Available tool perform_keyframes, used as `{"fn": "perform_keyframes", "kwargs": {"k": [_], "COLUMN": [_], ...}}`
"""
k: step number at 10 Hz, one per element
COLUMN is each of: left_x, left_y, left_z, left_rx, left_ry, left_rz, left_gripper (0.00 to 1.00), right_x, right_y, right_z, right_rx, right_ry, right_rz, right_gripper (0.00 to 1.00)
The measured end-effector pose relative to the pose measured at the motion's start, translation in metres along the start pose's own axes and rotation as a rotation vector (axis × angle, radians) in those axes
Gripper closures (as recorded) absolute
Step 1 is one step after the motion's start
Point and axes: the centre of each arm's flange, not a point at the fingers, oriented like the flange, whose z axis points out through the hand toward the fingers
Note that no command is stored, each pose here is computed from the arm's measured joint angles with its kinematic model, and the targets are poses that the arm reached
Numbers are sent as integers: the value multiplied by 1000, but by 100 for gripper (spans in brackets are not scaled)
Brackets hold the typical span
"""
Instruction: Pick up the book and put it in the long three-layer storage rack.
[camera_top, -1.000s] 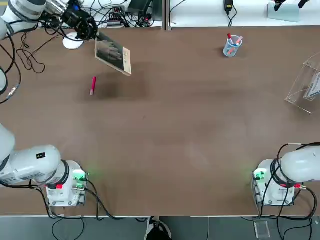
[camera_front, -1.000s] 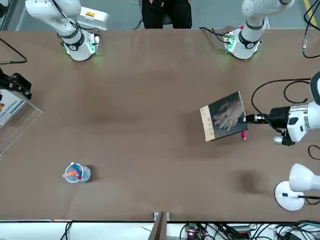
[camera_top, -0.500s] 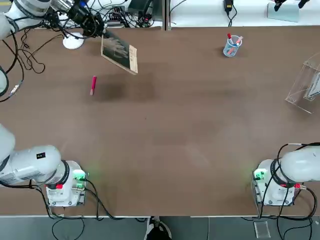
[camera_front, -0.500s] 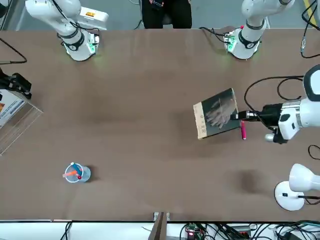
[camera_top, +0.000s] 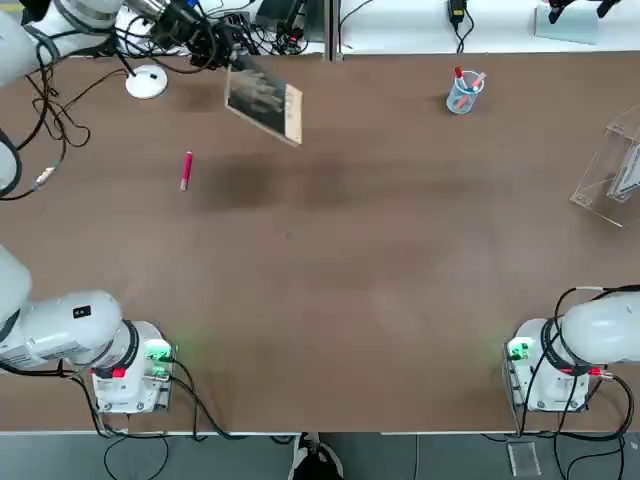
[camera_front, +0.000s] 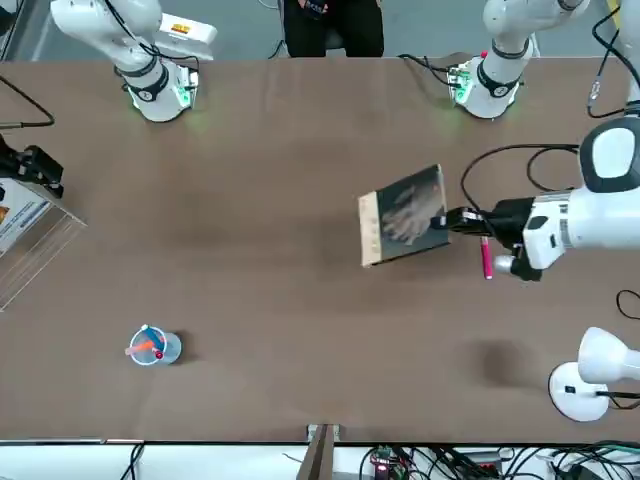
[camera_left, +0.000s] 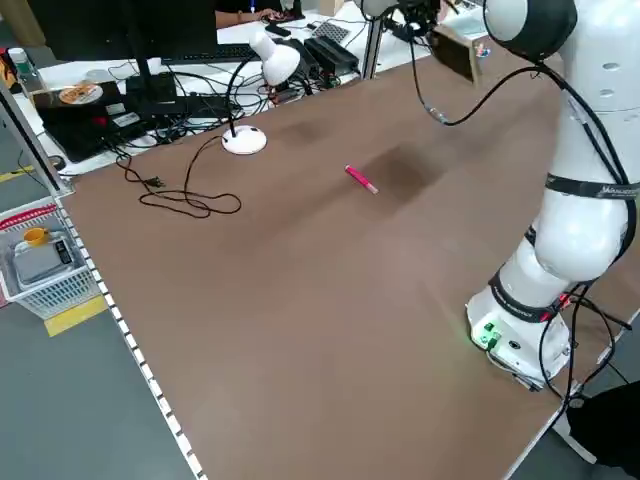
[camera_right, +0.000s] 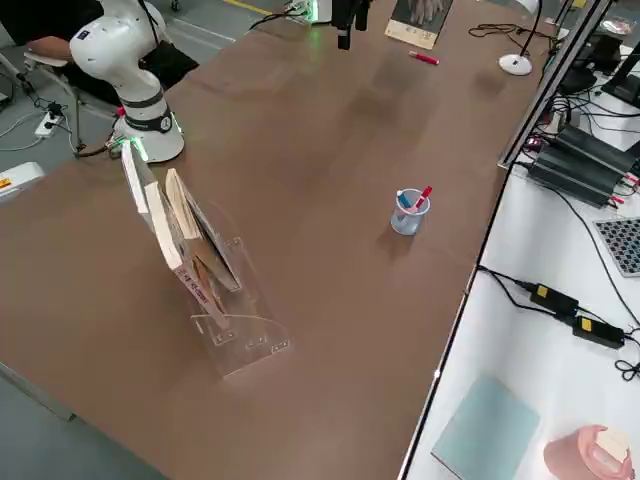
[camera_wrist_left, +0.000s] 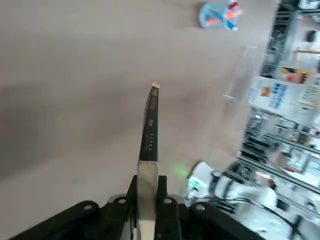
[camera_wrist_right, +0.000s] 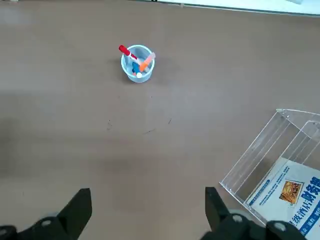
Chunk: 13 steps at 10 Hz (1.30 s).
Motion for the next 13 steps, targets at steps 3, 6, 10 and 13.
{"fn": "perform_keyframes", "kwargs": {"k": [3, 6, 10, 13], "left_x": [10, 29, 59, 73], "left_y": [12, 20, 24, 35], "left_z": [34, 75, 110, 131], "left_rx": [-112, -248, -396, -488], "left_ry": [-36, -47, -15, 46], "left_rz": [61, 151, 220, 217], "left_gripper": [99, 99, 99, 99], "right_x": [-1, -1, -1, -1], "right_y": [0, 0, 0, 0], "right_z": [1, 1, 1, 1], "right_rx": [0, -1, 0, 0], "right_ry": [-8, -9, -9, -8], "right_rz": [0, 0, 0, 0], "right_gripper": [0, 0, 0, 0]}}
